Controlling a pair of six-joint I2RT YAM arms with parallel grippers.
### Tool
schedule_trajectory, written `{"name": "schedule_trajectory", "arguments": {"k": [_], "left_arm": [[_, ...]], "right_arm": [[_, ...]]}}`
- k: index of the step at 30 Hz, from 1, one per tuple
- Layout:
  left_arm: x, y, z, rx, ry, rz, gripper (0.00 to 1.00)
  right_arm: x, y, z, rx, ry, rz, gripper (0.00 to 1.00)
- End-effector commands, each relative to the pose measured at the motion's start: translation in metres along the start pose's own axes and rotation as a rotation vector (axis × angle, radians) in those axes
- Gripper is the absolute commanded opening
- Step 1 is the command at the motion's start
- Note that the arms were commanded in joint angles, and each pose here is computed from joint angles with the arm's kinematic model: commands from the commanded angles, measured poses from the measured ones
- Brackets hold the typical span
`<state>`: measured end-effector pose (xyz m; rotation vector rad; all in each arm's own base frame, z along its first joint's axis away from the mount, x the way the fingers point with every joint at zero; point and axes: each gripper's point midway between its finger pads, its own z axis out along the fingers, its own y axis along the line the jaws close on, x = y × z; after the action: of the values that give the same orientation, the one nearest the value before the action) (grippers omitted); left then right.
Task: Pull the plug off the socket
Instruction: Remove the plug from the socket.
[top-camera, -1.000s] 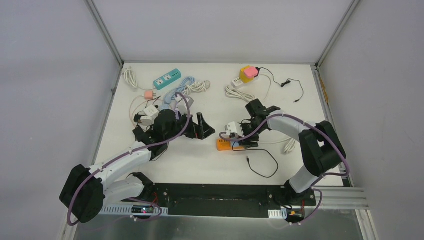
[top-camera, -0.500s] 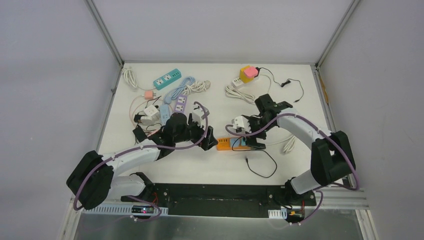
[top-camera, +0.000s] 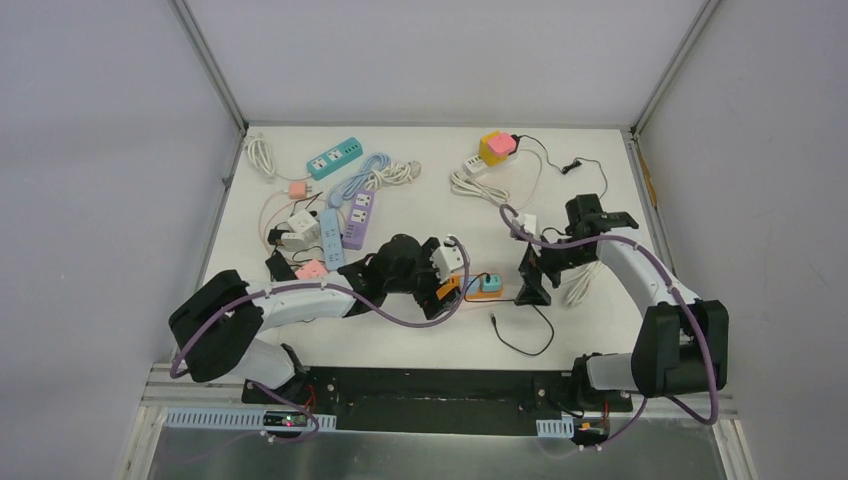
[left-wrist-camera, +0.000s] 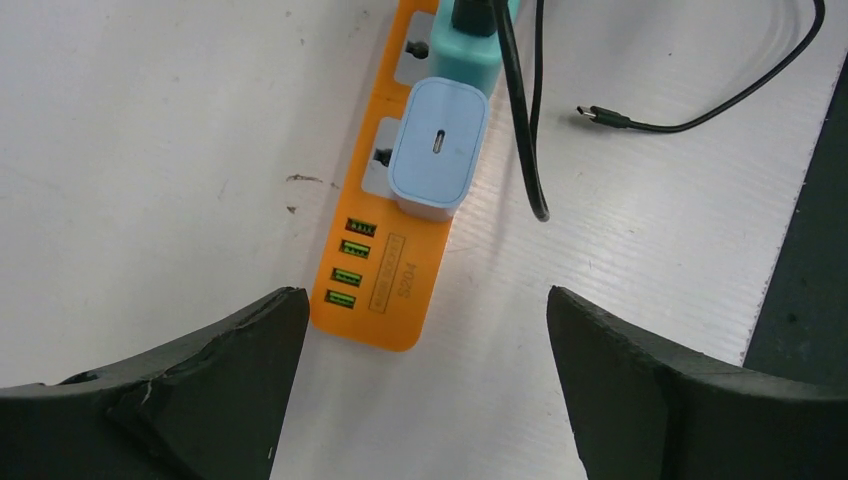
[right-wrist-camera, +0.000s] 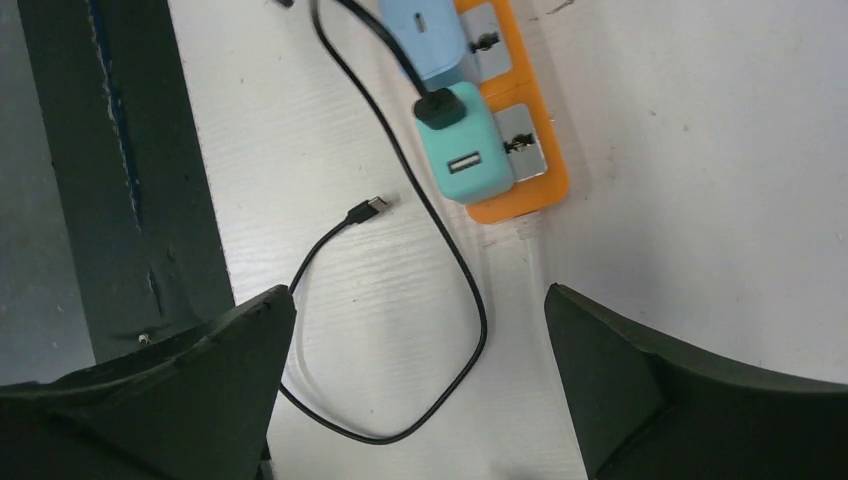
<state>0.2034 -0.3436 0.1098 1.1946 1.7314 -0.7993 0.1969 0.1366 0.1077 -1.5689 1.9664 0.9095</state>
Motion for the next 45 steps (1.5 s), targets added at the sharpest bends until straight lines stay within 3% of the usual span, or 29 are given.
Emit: {"name": "schedule_trajectory", "arguments": {"k": [1,8,27,33,37,41,45], "left_arm": [[-0.025,0.013,0.012,-0.061,-0.035,0.169,0.91],[-0.022,0.018,0.028,-0.079,-0.009,0.234,0.85],[-0.044,0.007,0.064,-0.026,-0.106,0.255,0.73],[-0.046,0.005,0.070,-0.010,-0.116,0.242,0.67],[-0.042,0.003,0.072,0.006,-0.106,0.236,0.58],[-0.040,0.002,0.073,0.014,-0.099,0.229,0.39],[-0.038,0.000,0.074,0.020,-0.095,0.226,0.27]], "right_arm": [[-0.024,-0.020,-0.008,0.077,-0.180,0.161,1.00],[-0.028,-0.038,-0.013,0.065,-0.275,0.379,0.98],[-0.008,-0.052,-0.001,0.031,-0.217,0.552,0.95],[-0.006,-0.061,0.003,0.023,-0.201,0.658,0.85],[-0.008,-0.063,0.004,0.001,-0.211,0.701,0.80],[-0.011,-0.065,0.006,-0.011,-0.229,0.732,0.72],[-0.009,-0.065,0.010,-0.013,-0.219,0.757,0.66]]}}
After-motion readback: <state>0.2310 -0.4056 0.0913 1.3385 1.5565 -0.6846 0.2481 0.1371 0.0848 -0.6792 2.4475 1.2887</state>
